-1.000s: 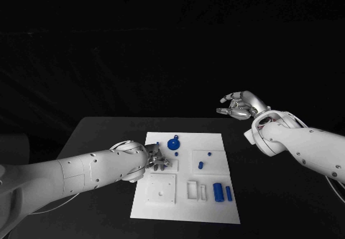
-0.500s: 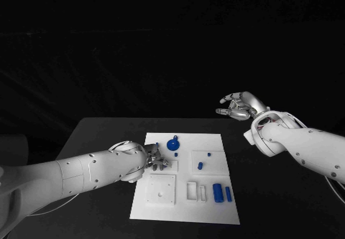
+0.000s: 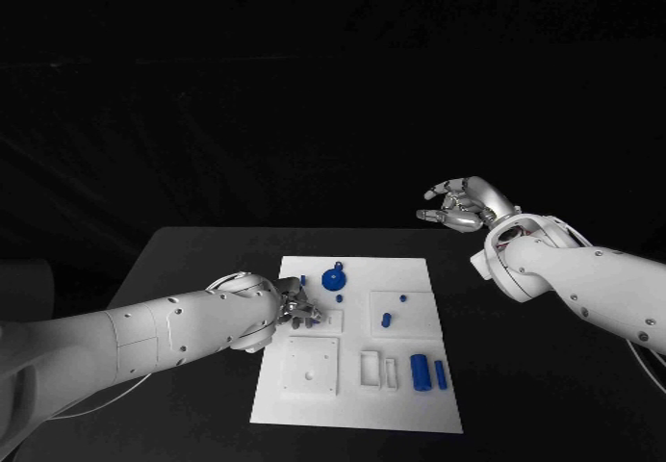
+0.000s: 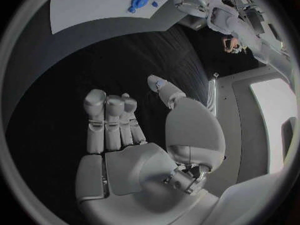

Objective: Assemble the parts on the task board

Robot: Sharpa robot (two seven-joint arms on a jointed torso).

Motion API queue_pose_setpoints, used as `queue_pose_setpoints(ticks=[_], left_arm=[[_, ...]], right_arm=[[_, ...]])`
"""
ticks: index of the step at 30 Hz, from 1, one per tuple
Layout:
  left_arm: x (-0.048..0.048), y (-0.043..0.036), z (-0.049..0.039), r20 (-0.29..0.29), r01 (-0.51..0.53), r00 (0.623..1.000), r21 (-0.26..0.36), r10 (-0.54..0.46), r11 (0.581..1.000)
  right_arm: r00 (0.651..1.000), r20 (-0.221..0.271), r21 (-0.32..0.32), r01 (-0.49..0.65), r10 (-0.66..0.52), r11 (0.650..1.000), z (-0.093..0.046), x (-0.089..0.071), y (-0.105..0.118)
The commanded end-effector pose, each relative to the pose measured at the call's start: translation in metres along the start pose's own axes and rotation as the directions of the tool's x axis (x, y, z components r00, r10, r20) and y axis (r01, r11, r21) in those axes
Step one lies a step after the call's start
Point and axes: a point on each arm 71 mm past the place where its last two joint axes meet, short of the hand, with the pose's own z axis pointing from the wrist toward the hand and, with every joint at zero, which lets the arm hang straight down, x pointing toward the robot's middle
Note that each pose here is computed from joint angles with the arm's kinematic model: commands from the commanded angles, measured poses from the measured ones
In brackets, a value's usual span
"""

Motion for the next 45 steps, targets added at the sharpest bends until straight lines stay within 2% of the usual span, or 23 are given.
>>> queue_pose_setpoints(ticks=[1,27,45], left_arm=[[-0.0009,-0.0003,-0.0002,0.011,0.022,1.000,0.010,-0.022,1.000],[-0.0023,-0.0009,0.0003,0.026,0.064,0.998,0.019,-0.064,0.998],[0.0012,-0.0031,0.0004,-0.011,0.049,0.999,0.017,-0.049,0.999]], right_arm=[[1.000,-0.011,-0.005,0.001,-0.001,1.000,0.0001,0.0006,0.0005],[1.000,-0.012,-0.004,0.002,-0.002,1.000,-0.0001,0.0001,-0.0002],[1.000,-0.011,-0.003,0.003,-0.003,1.000,-0.0005,-0.0006,-0.0009]])
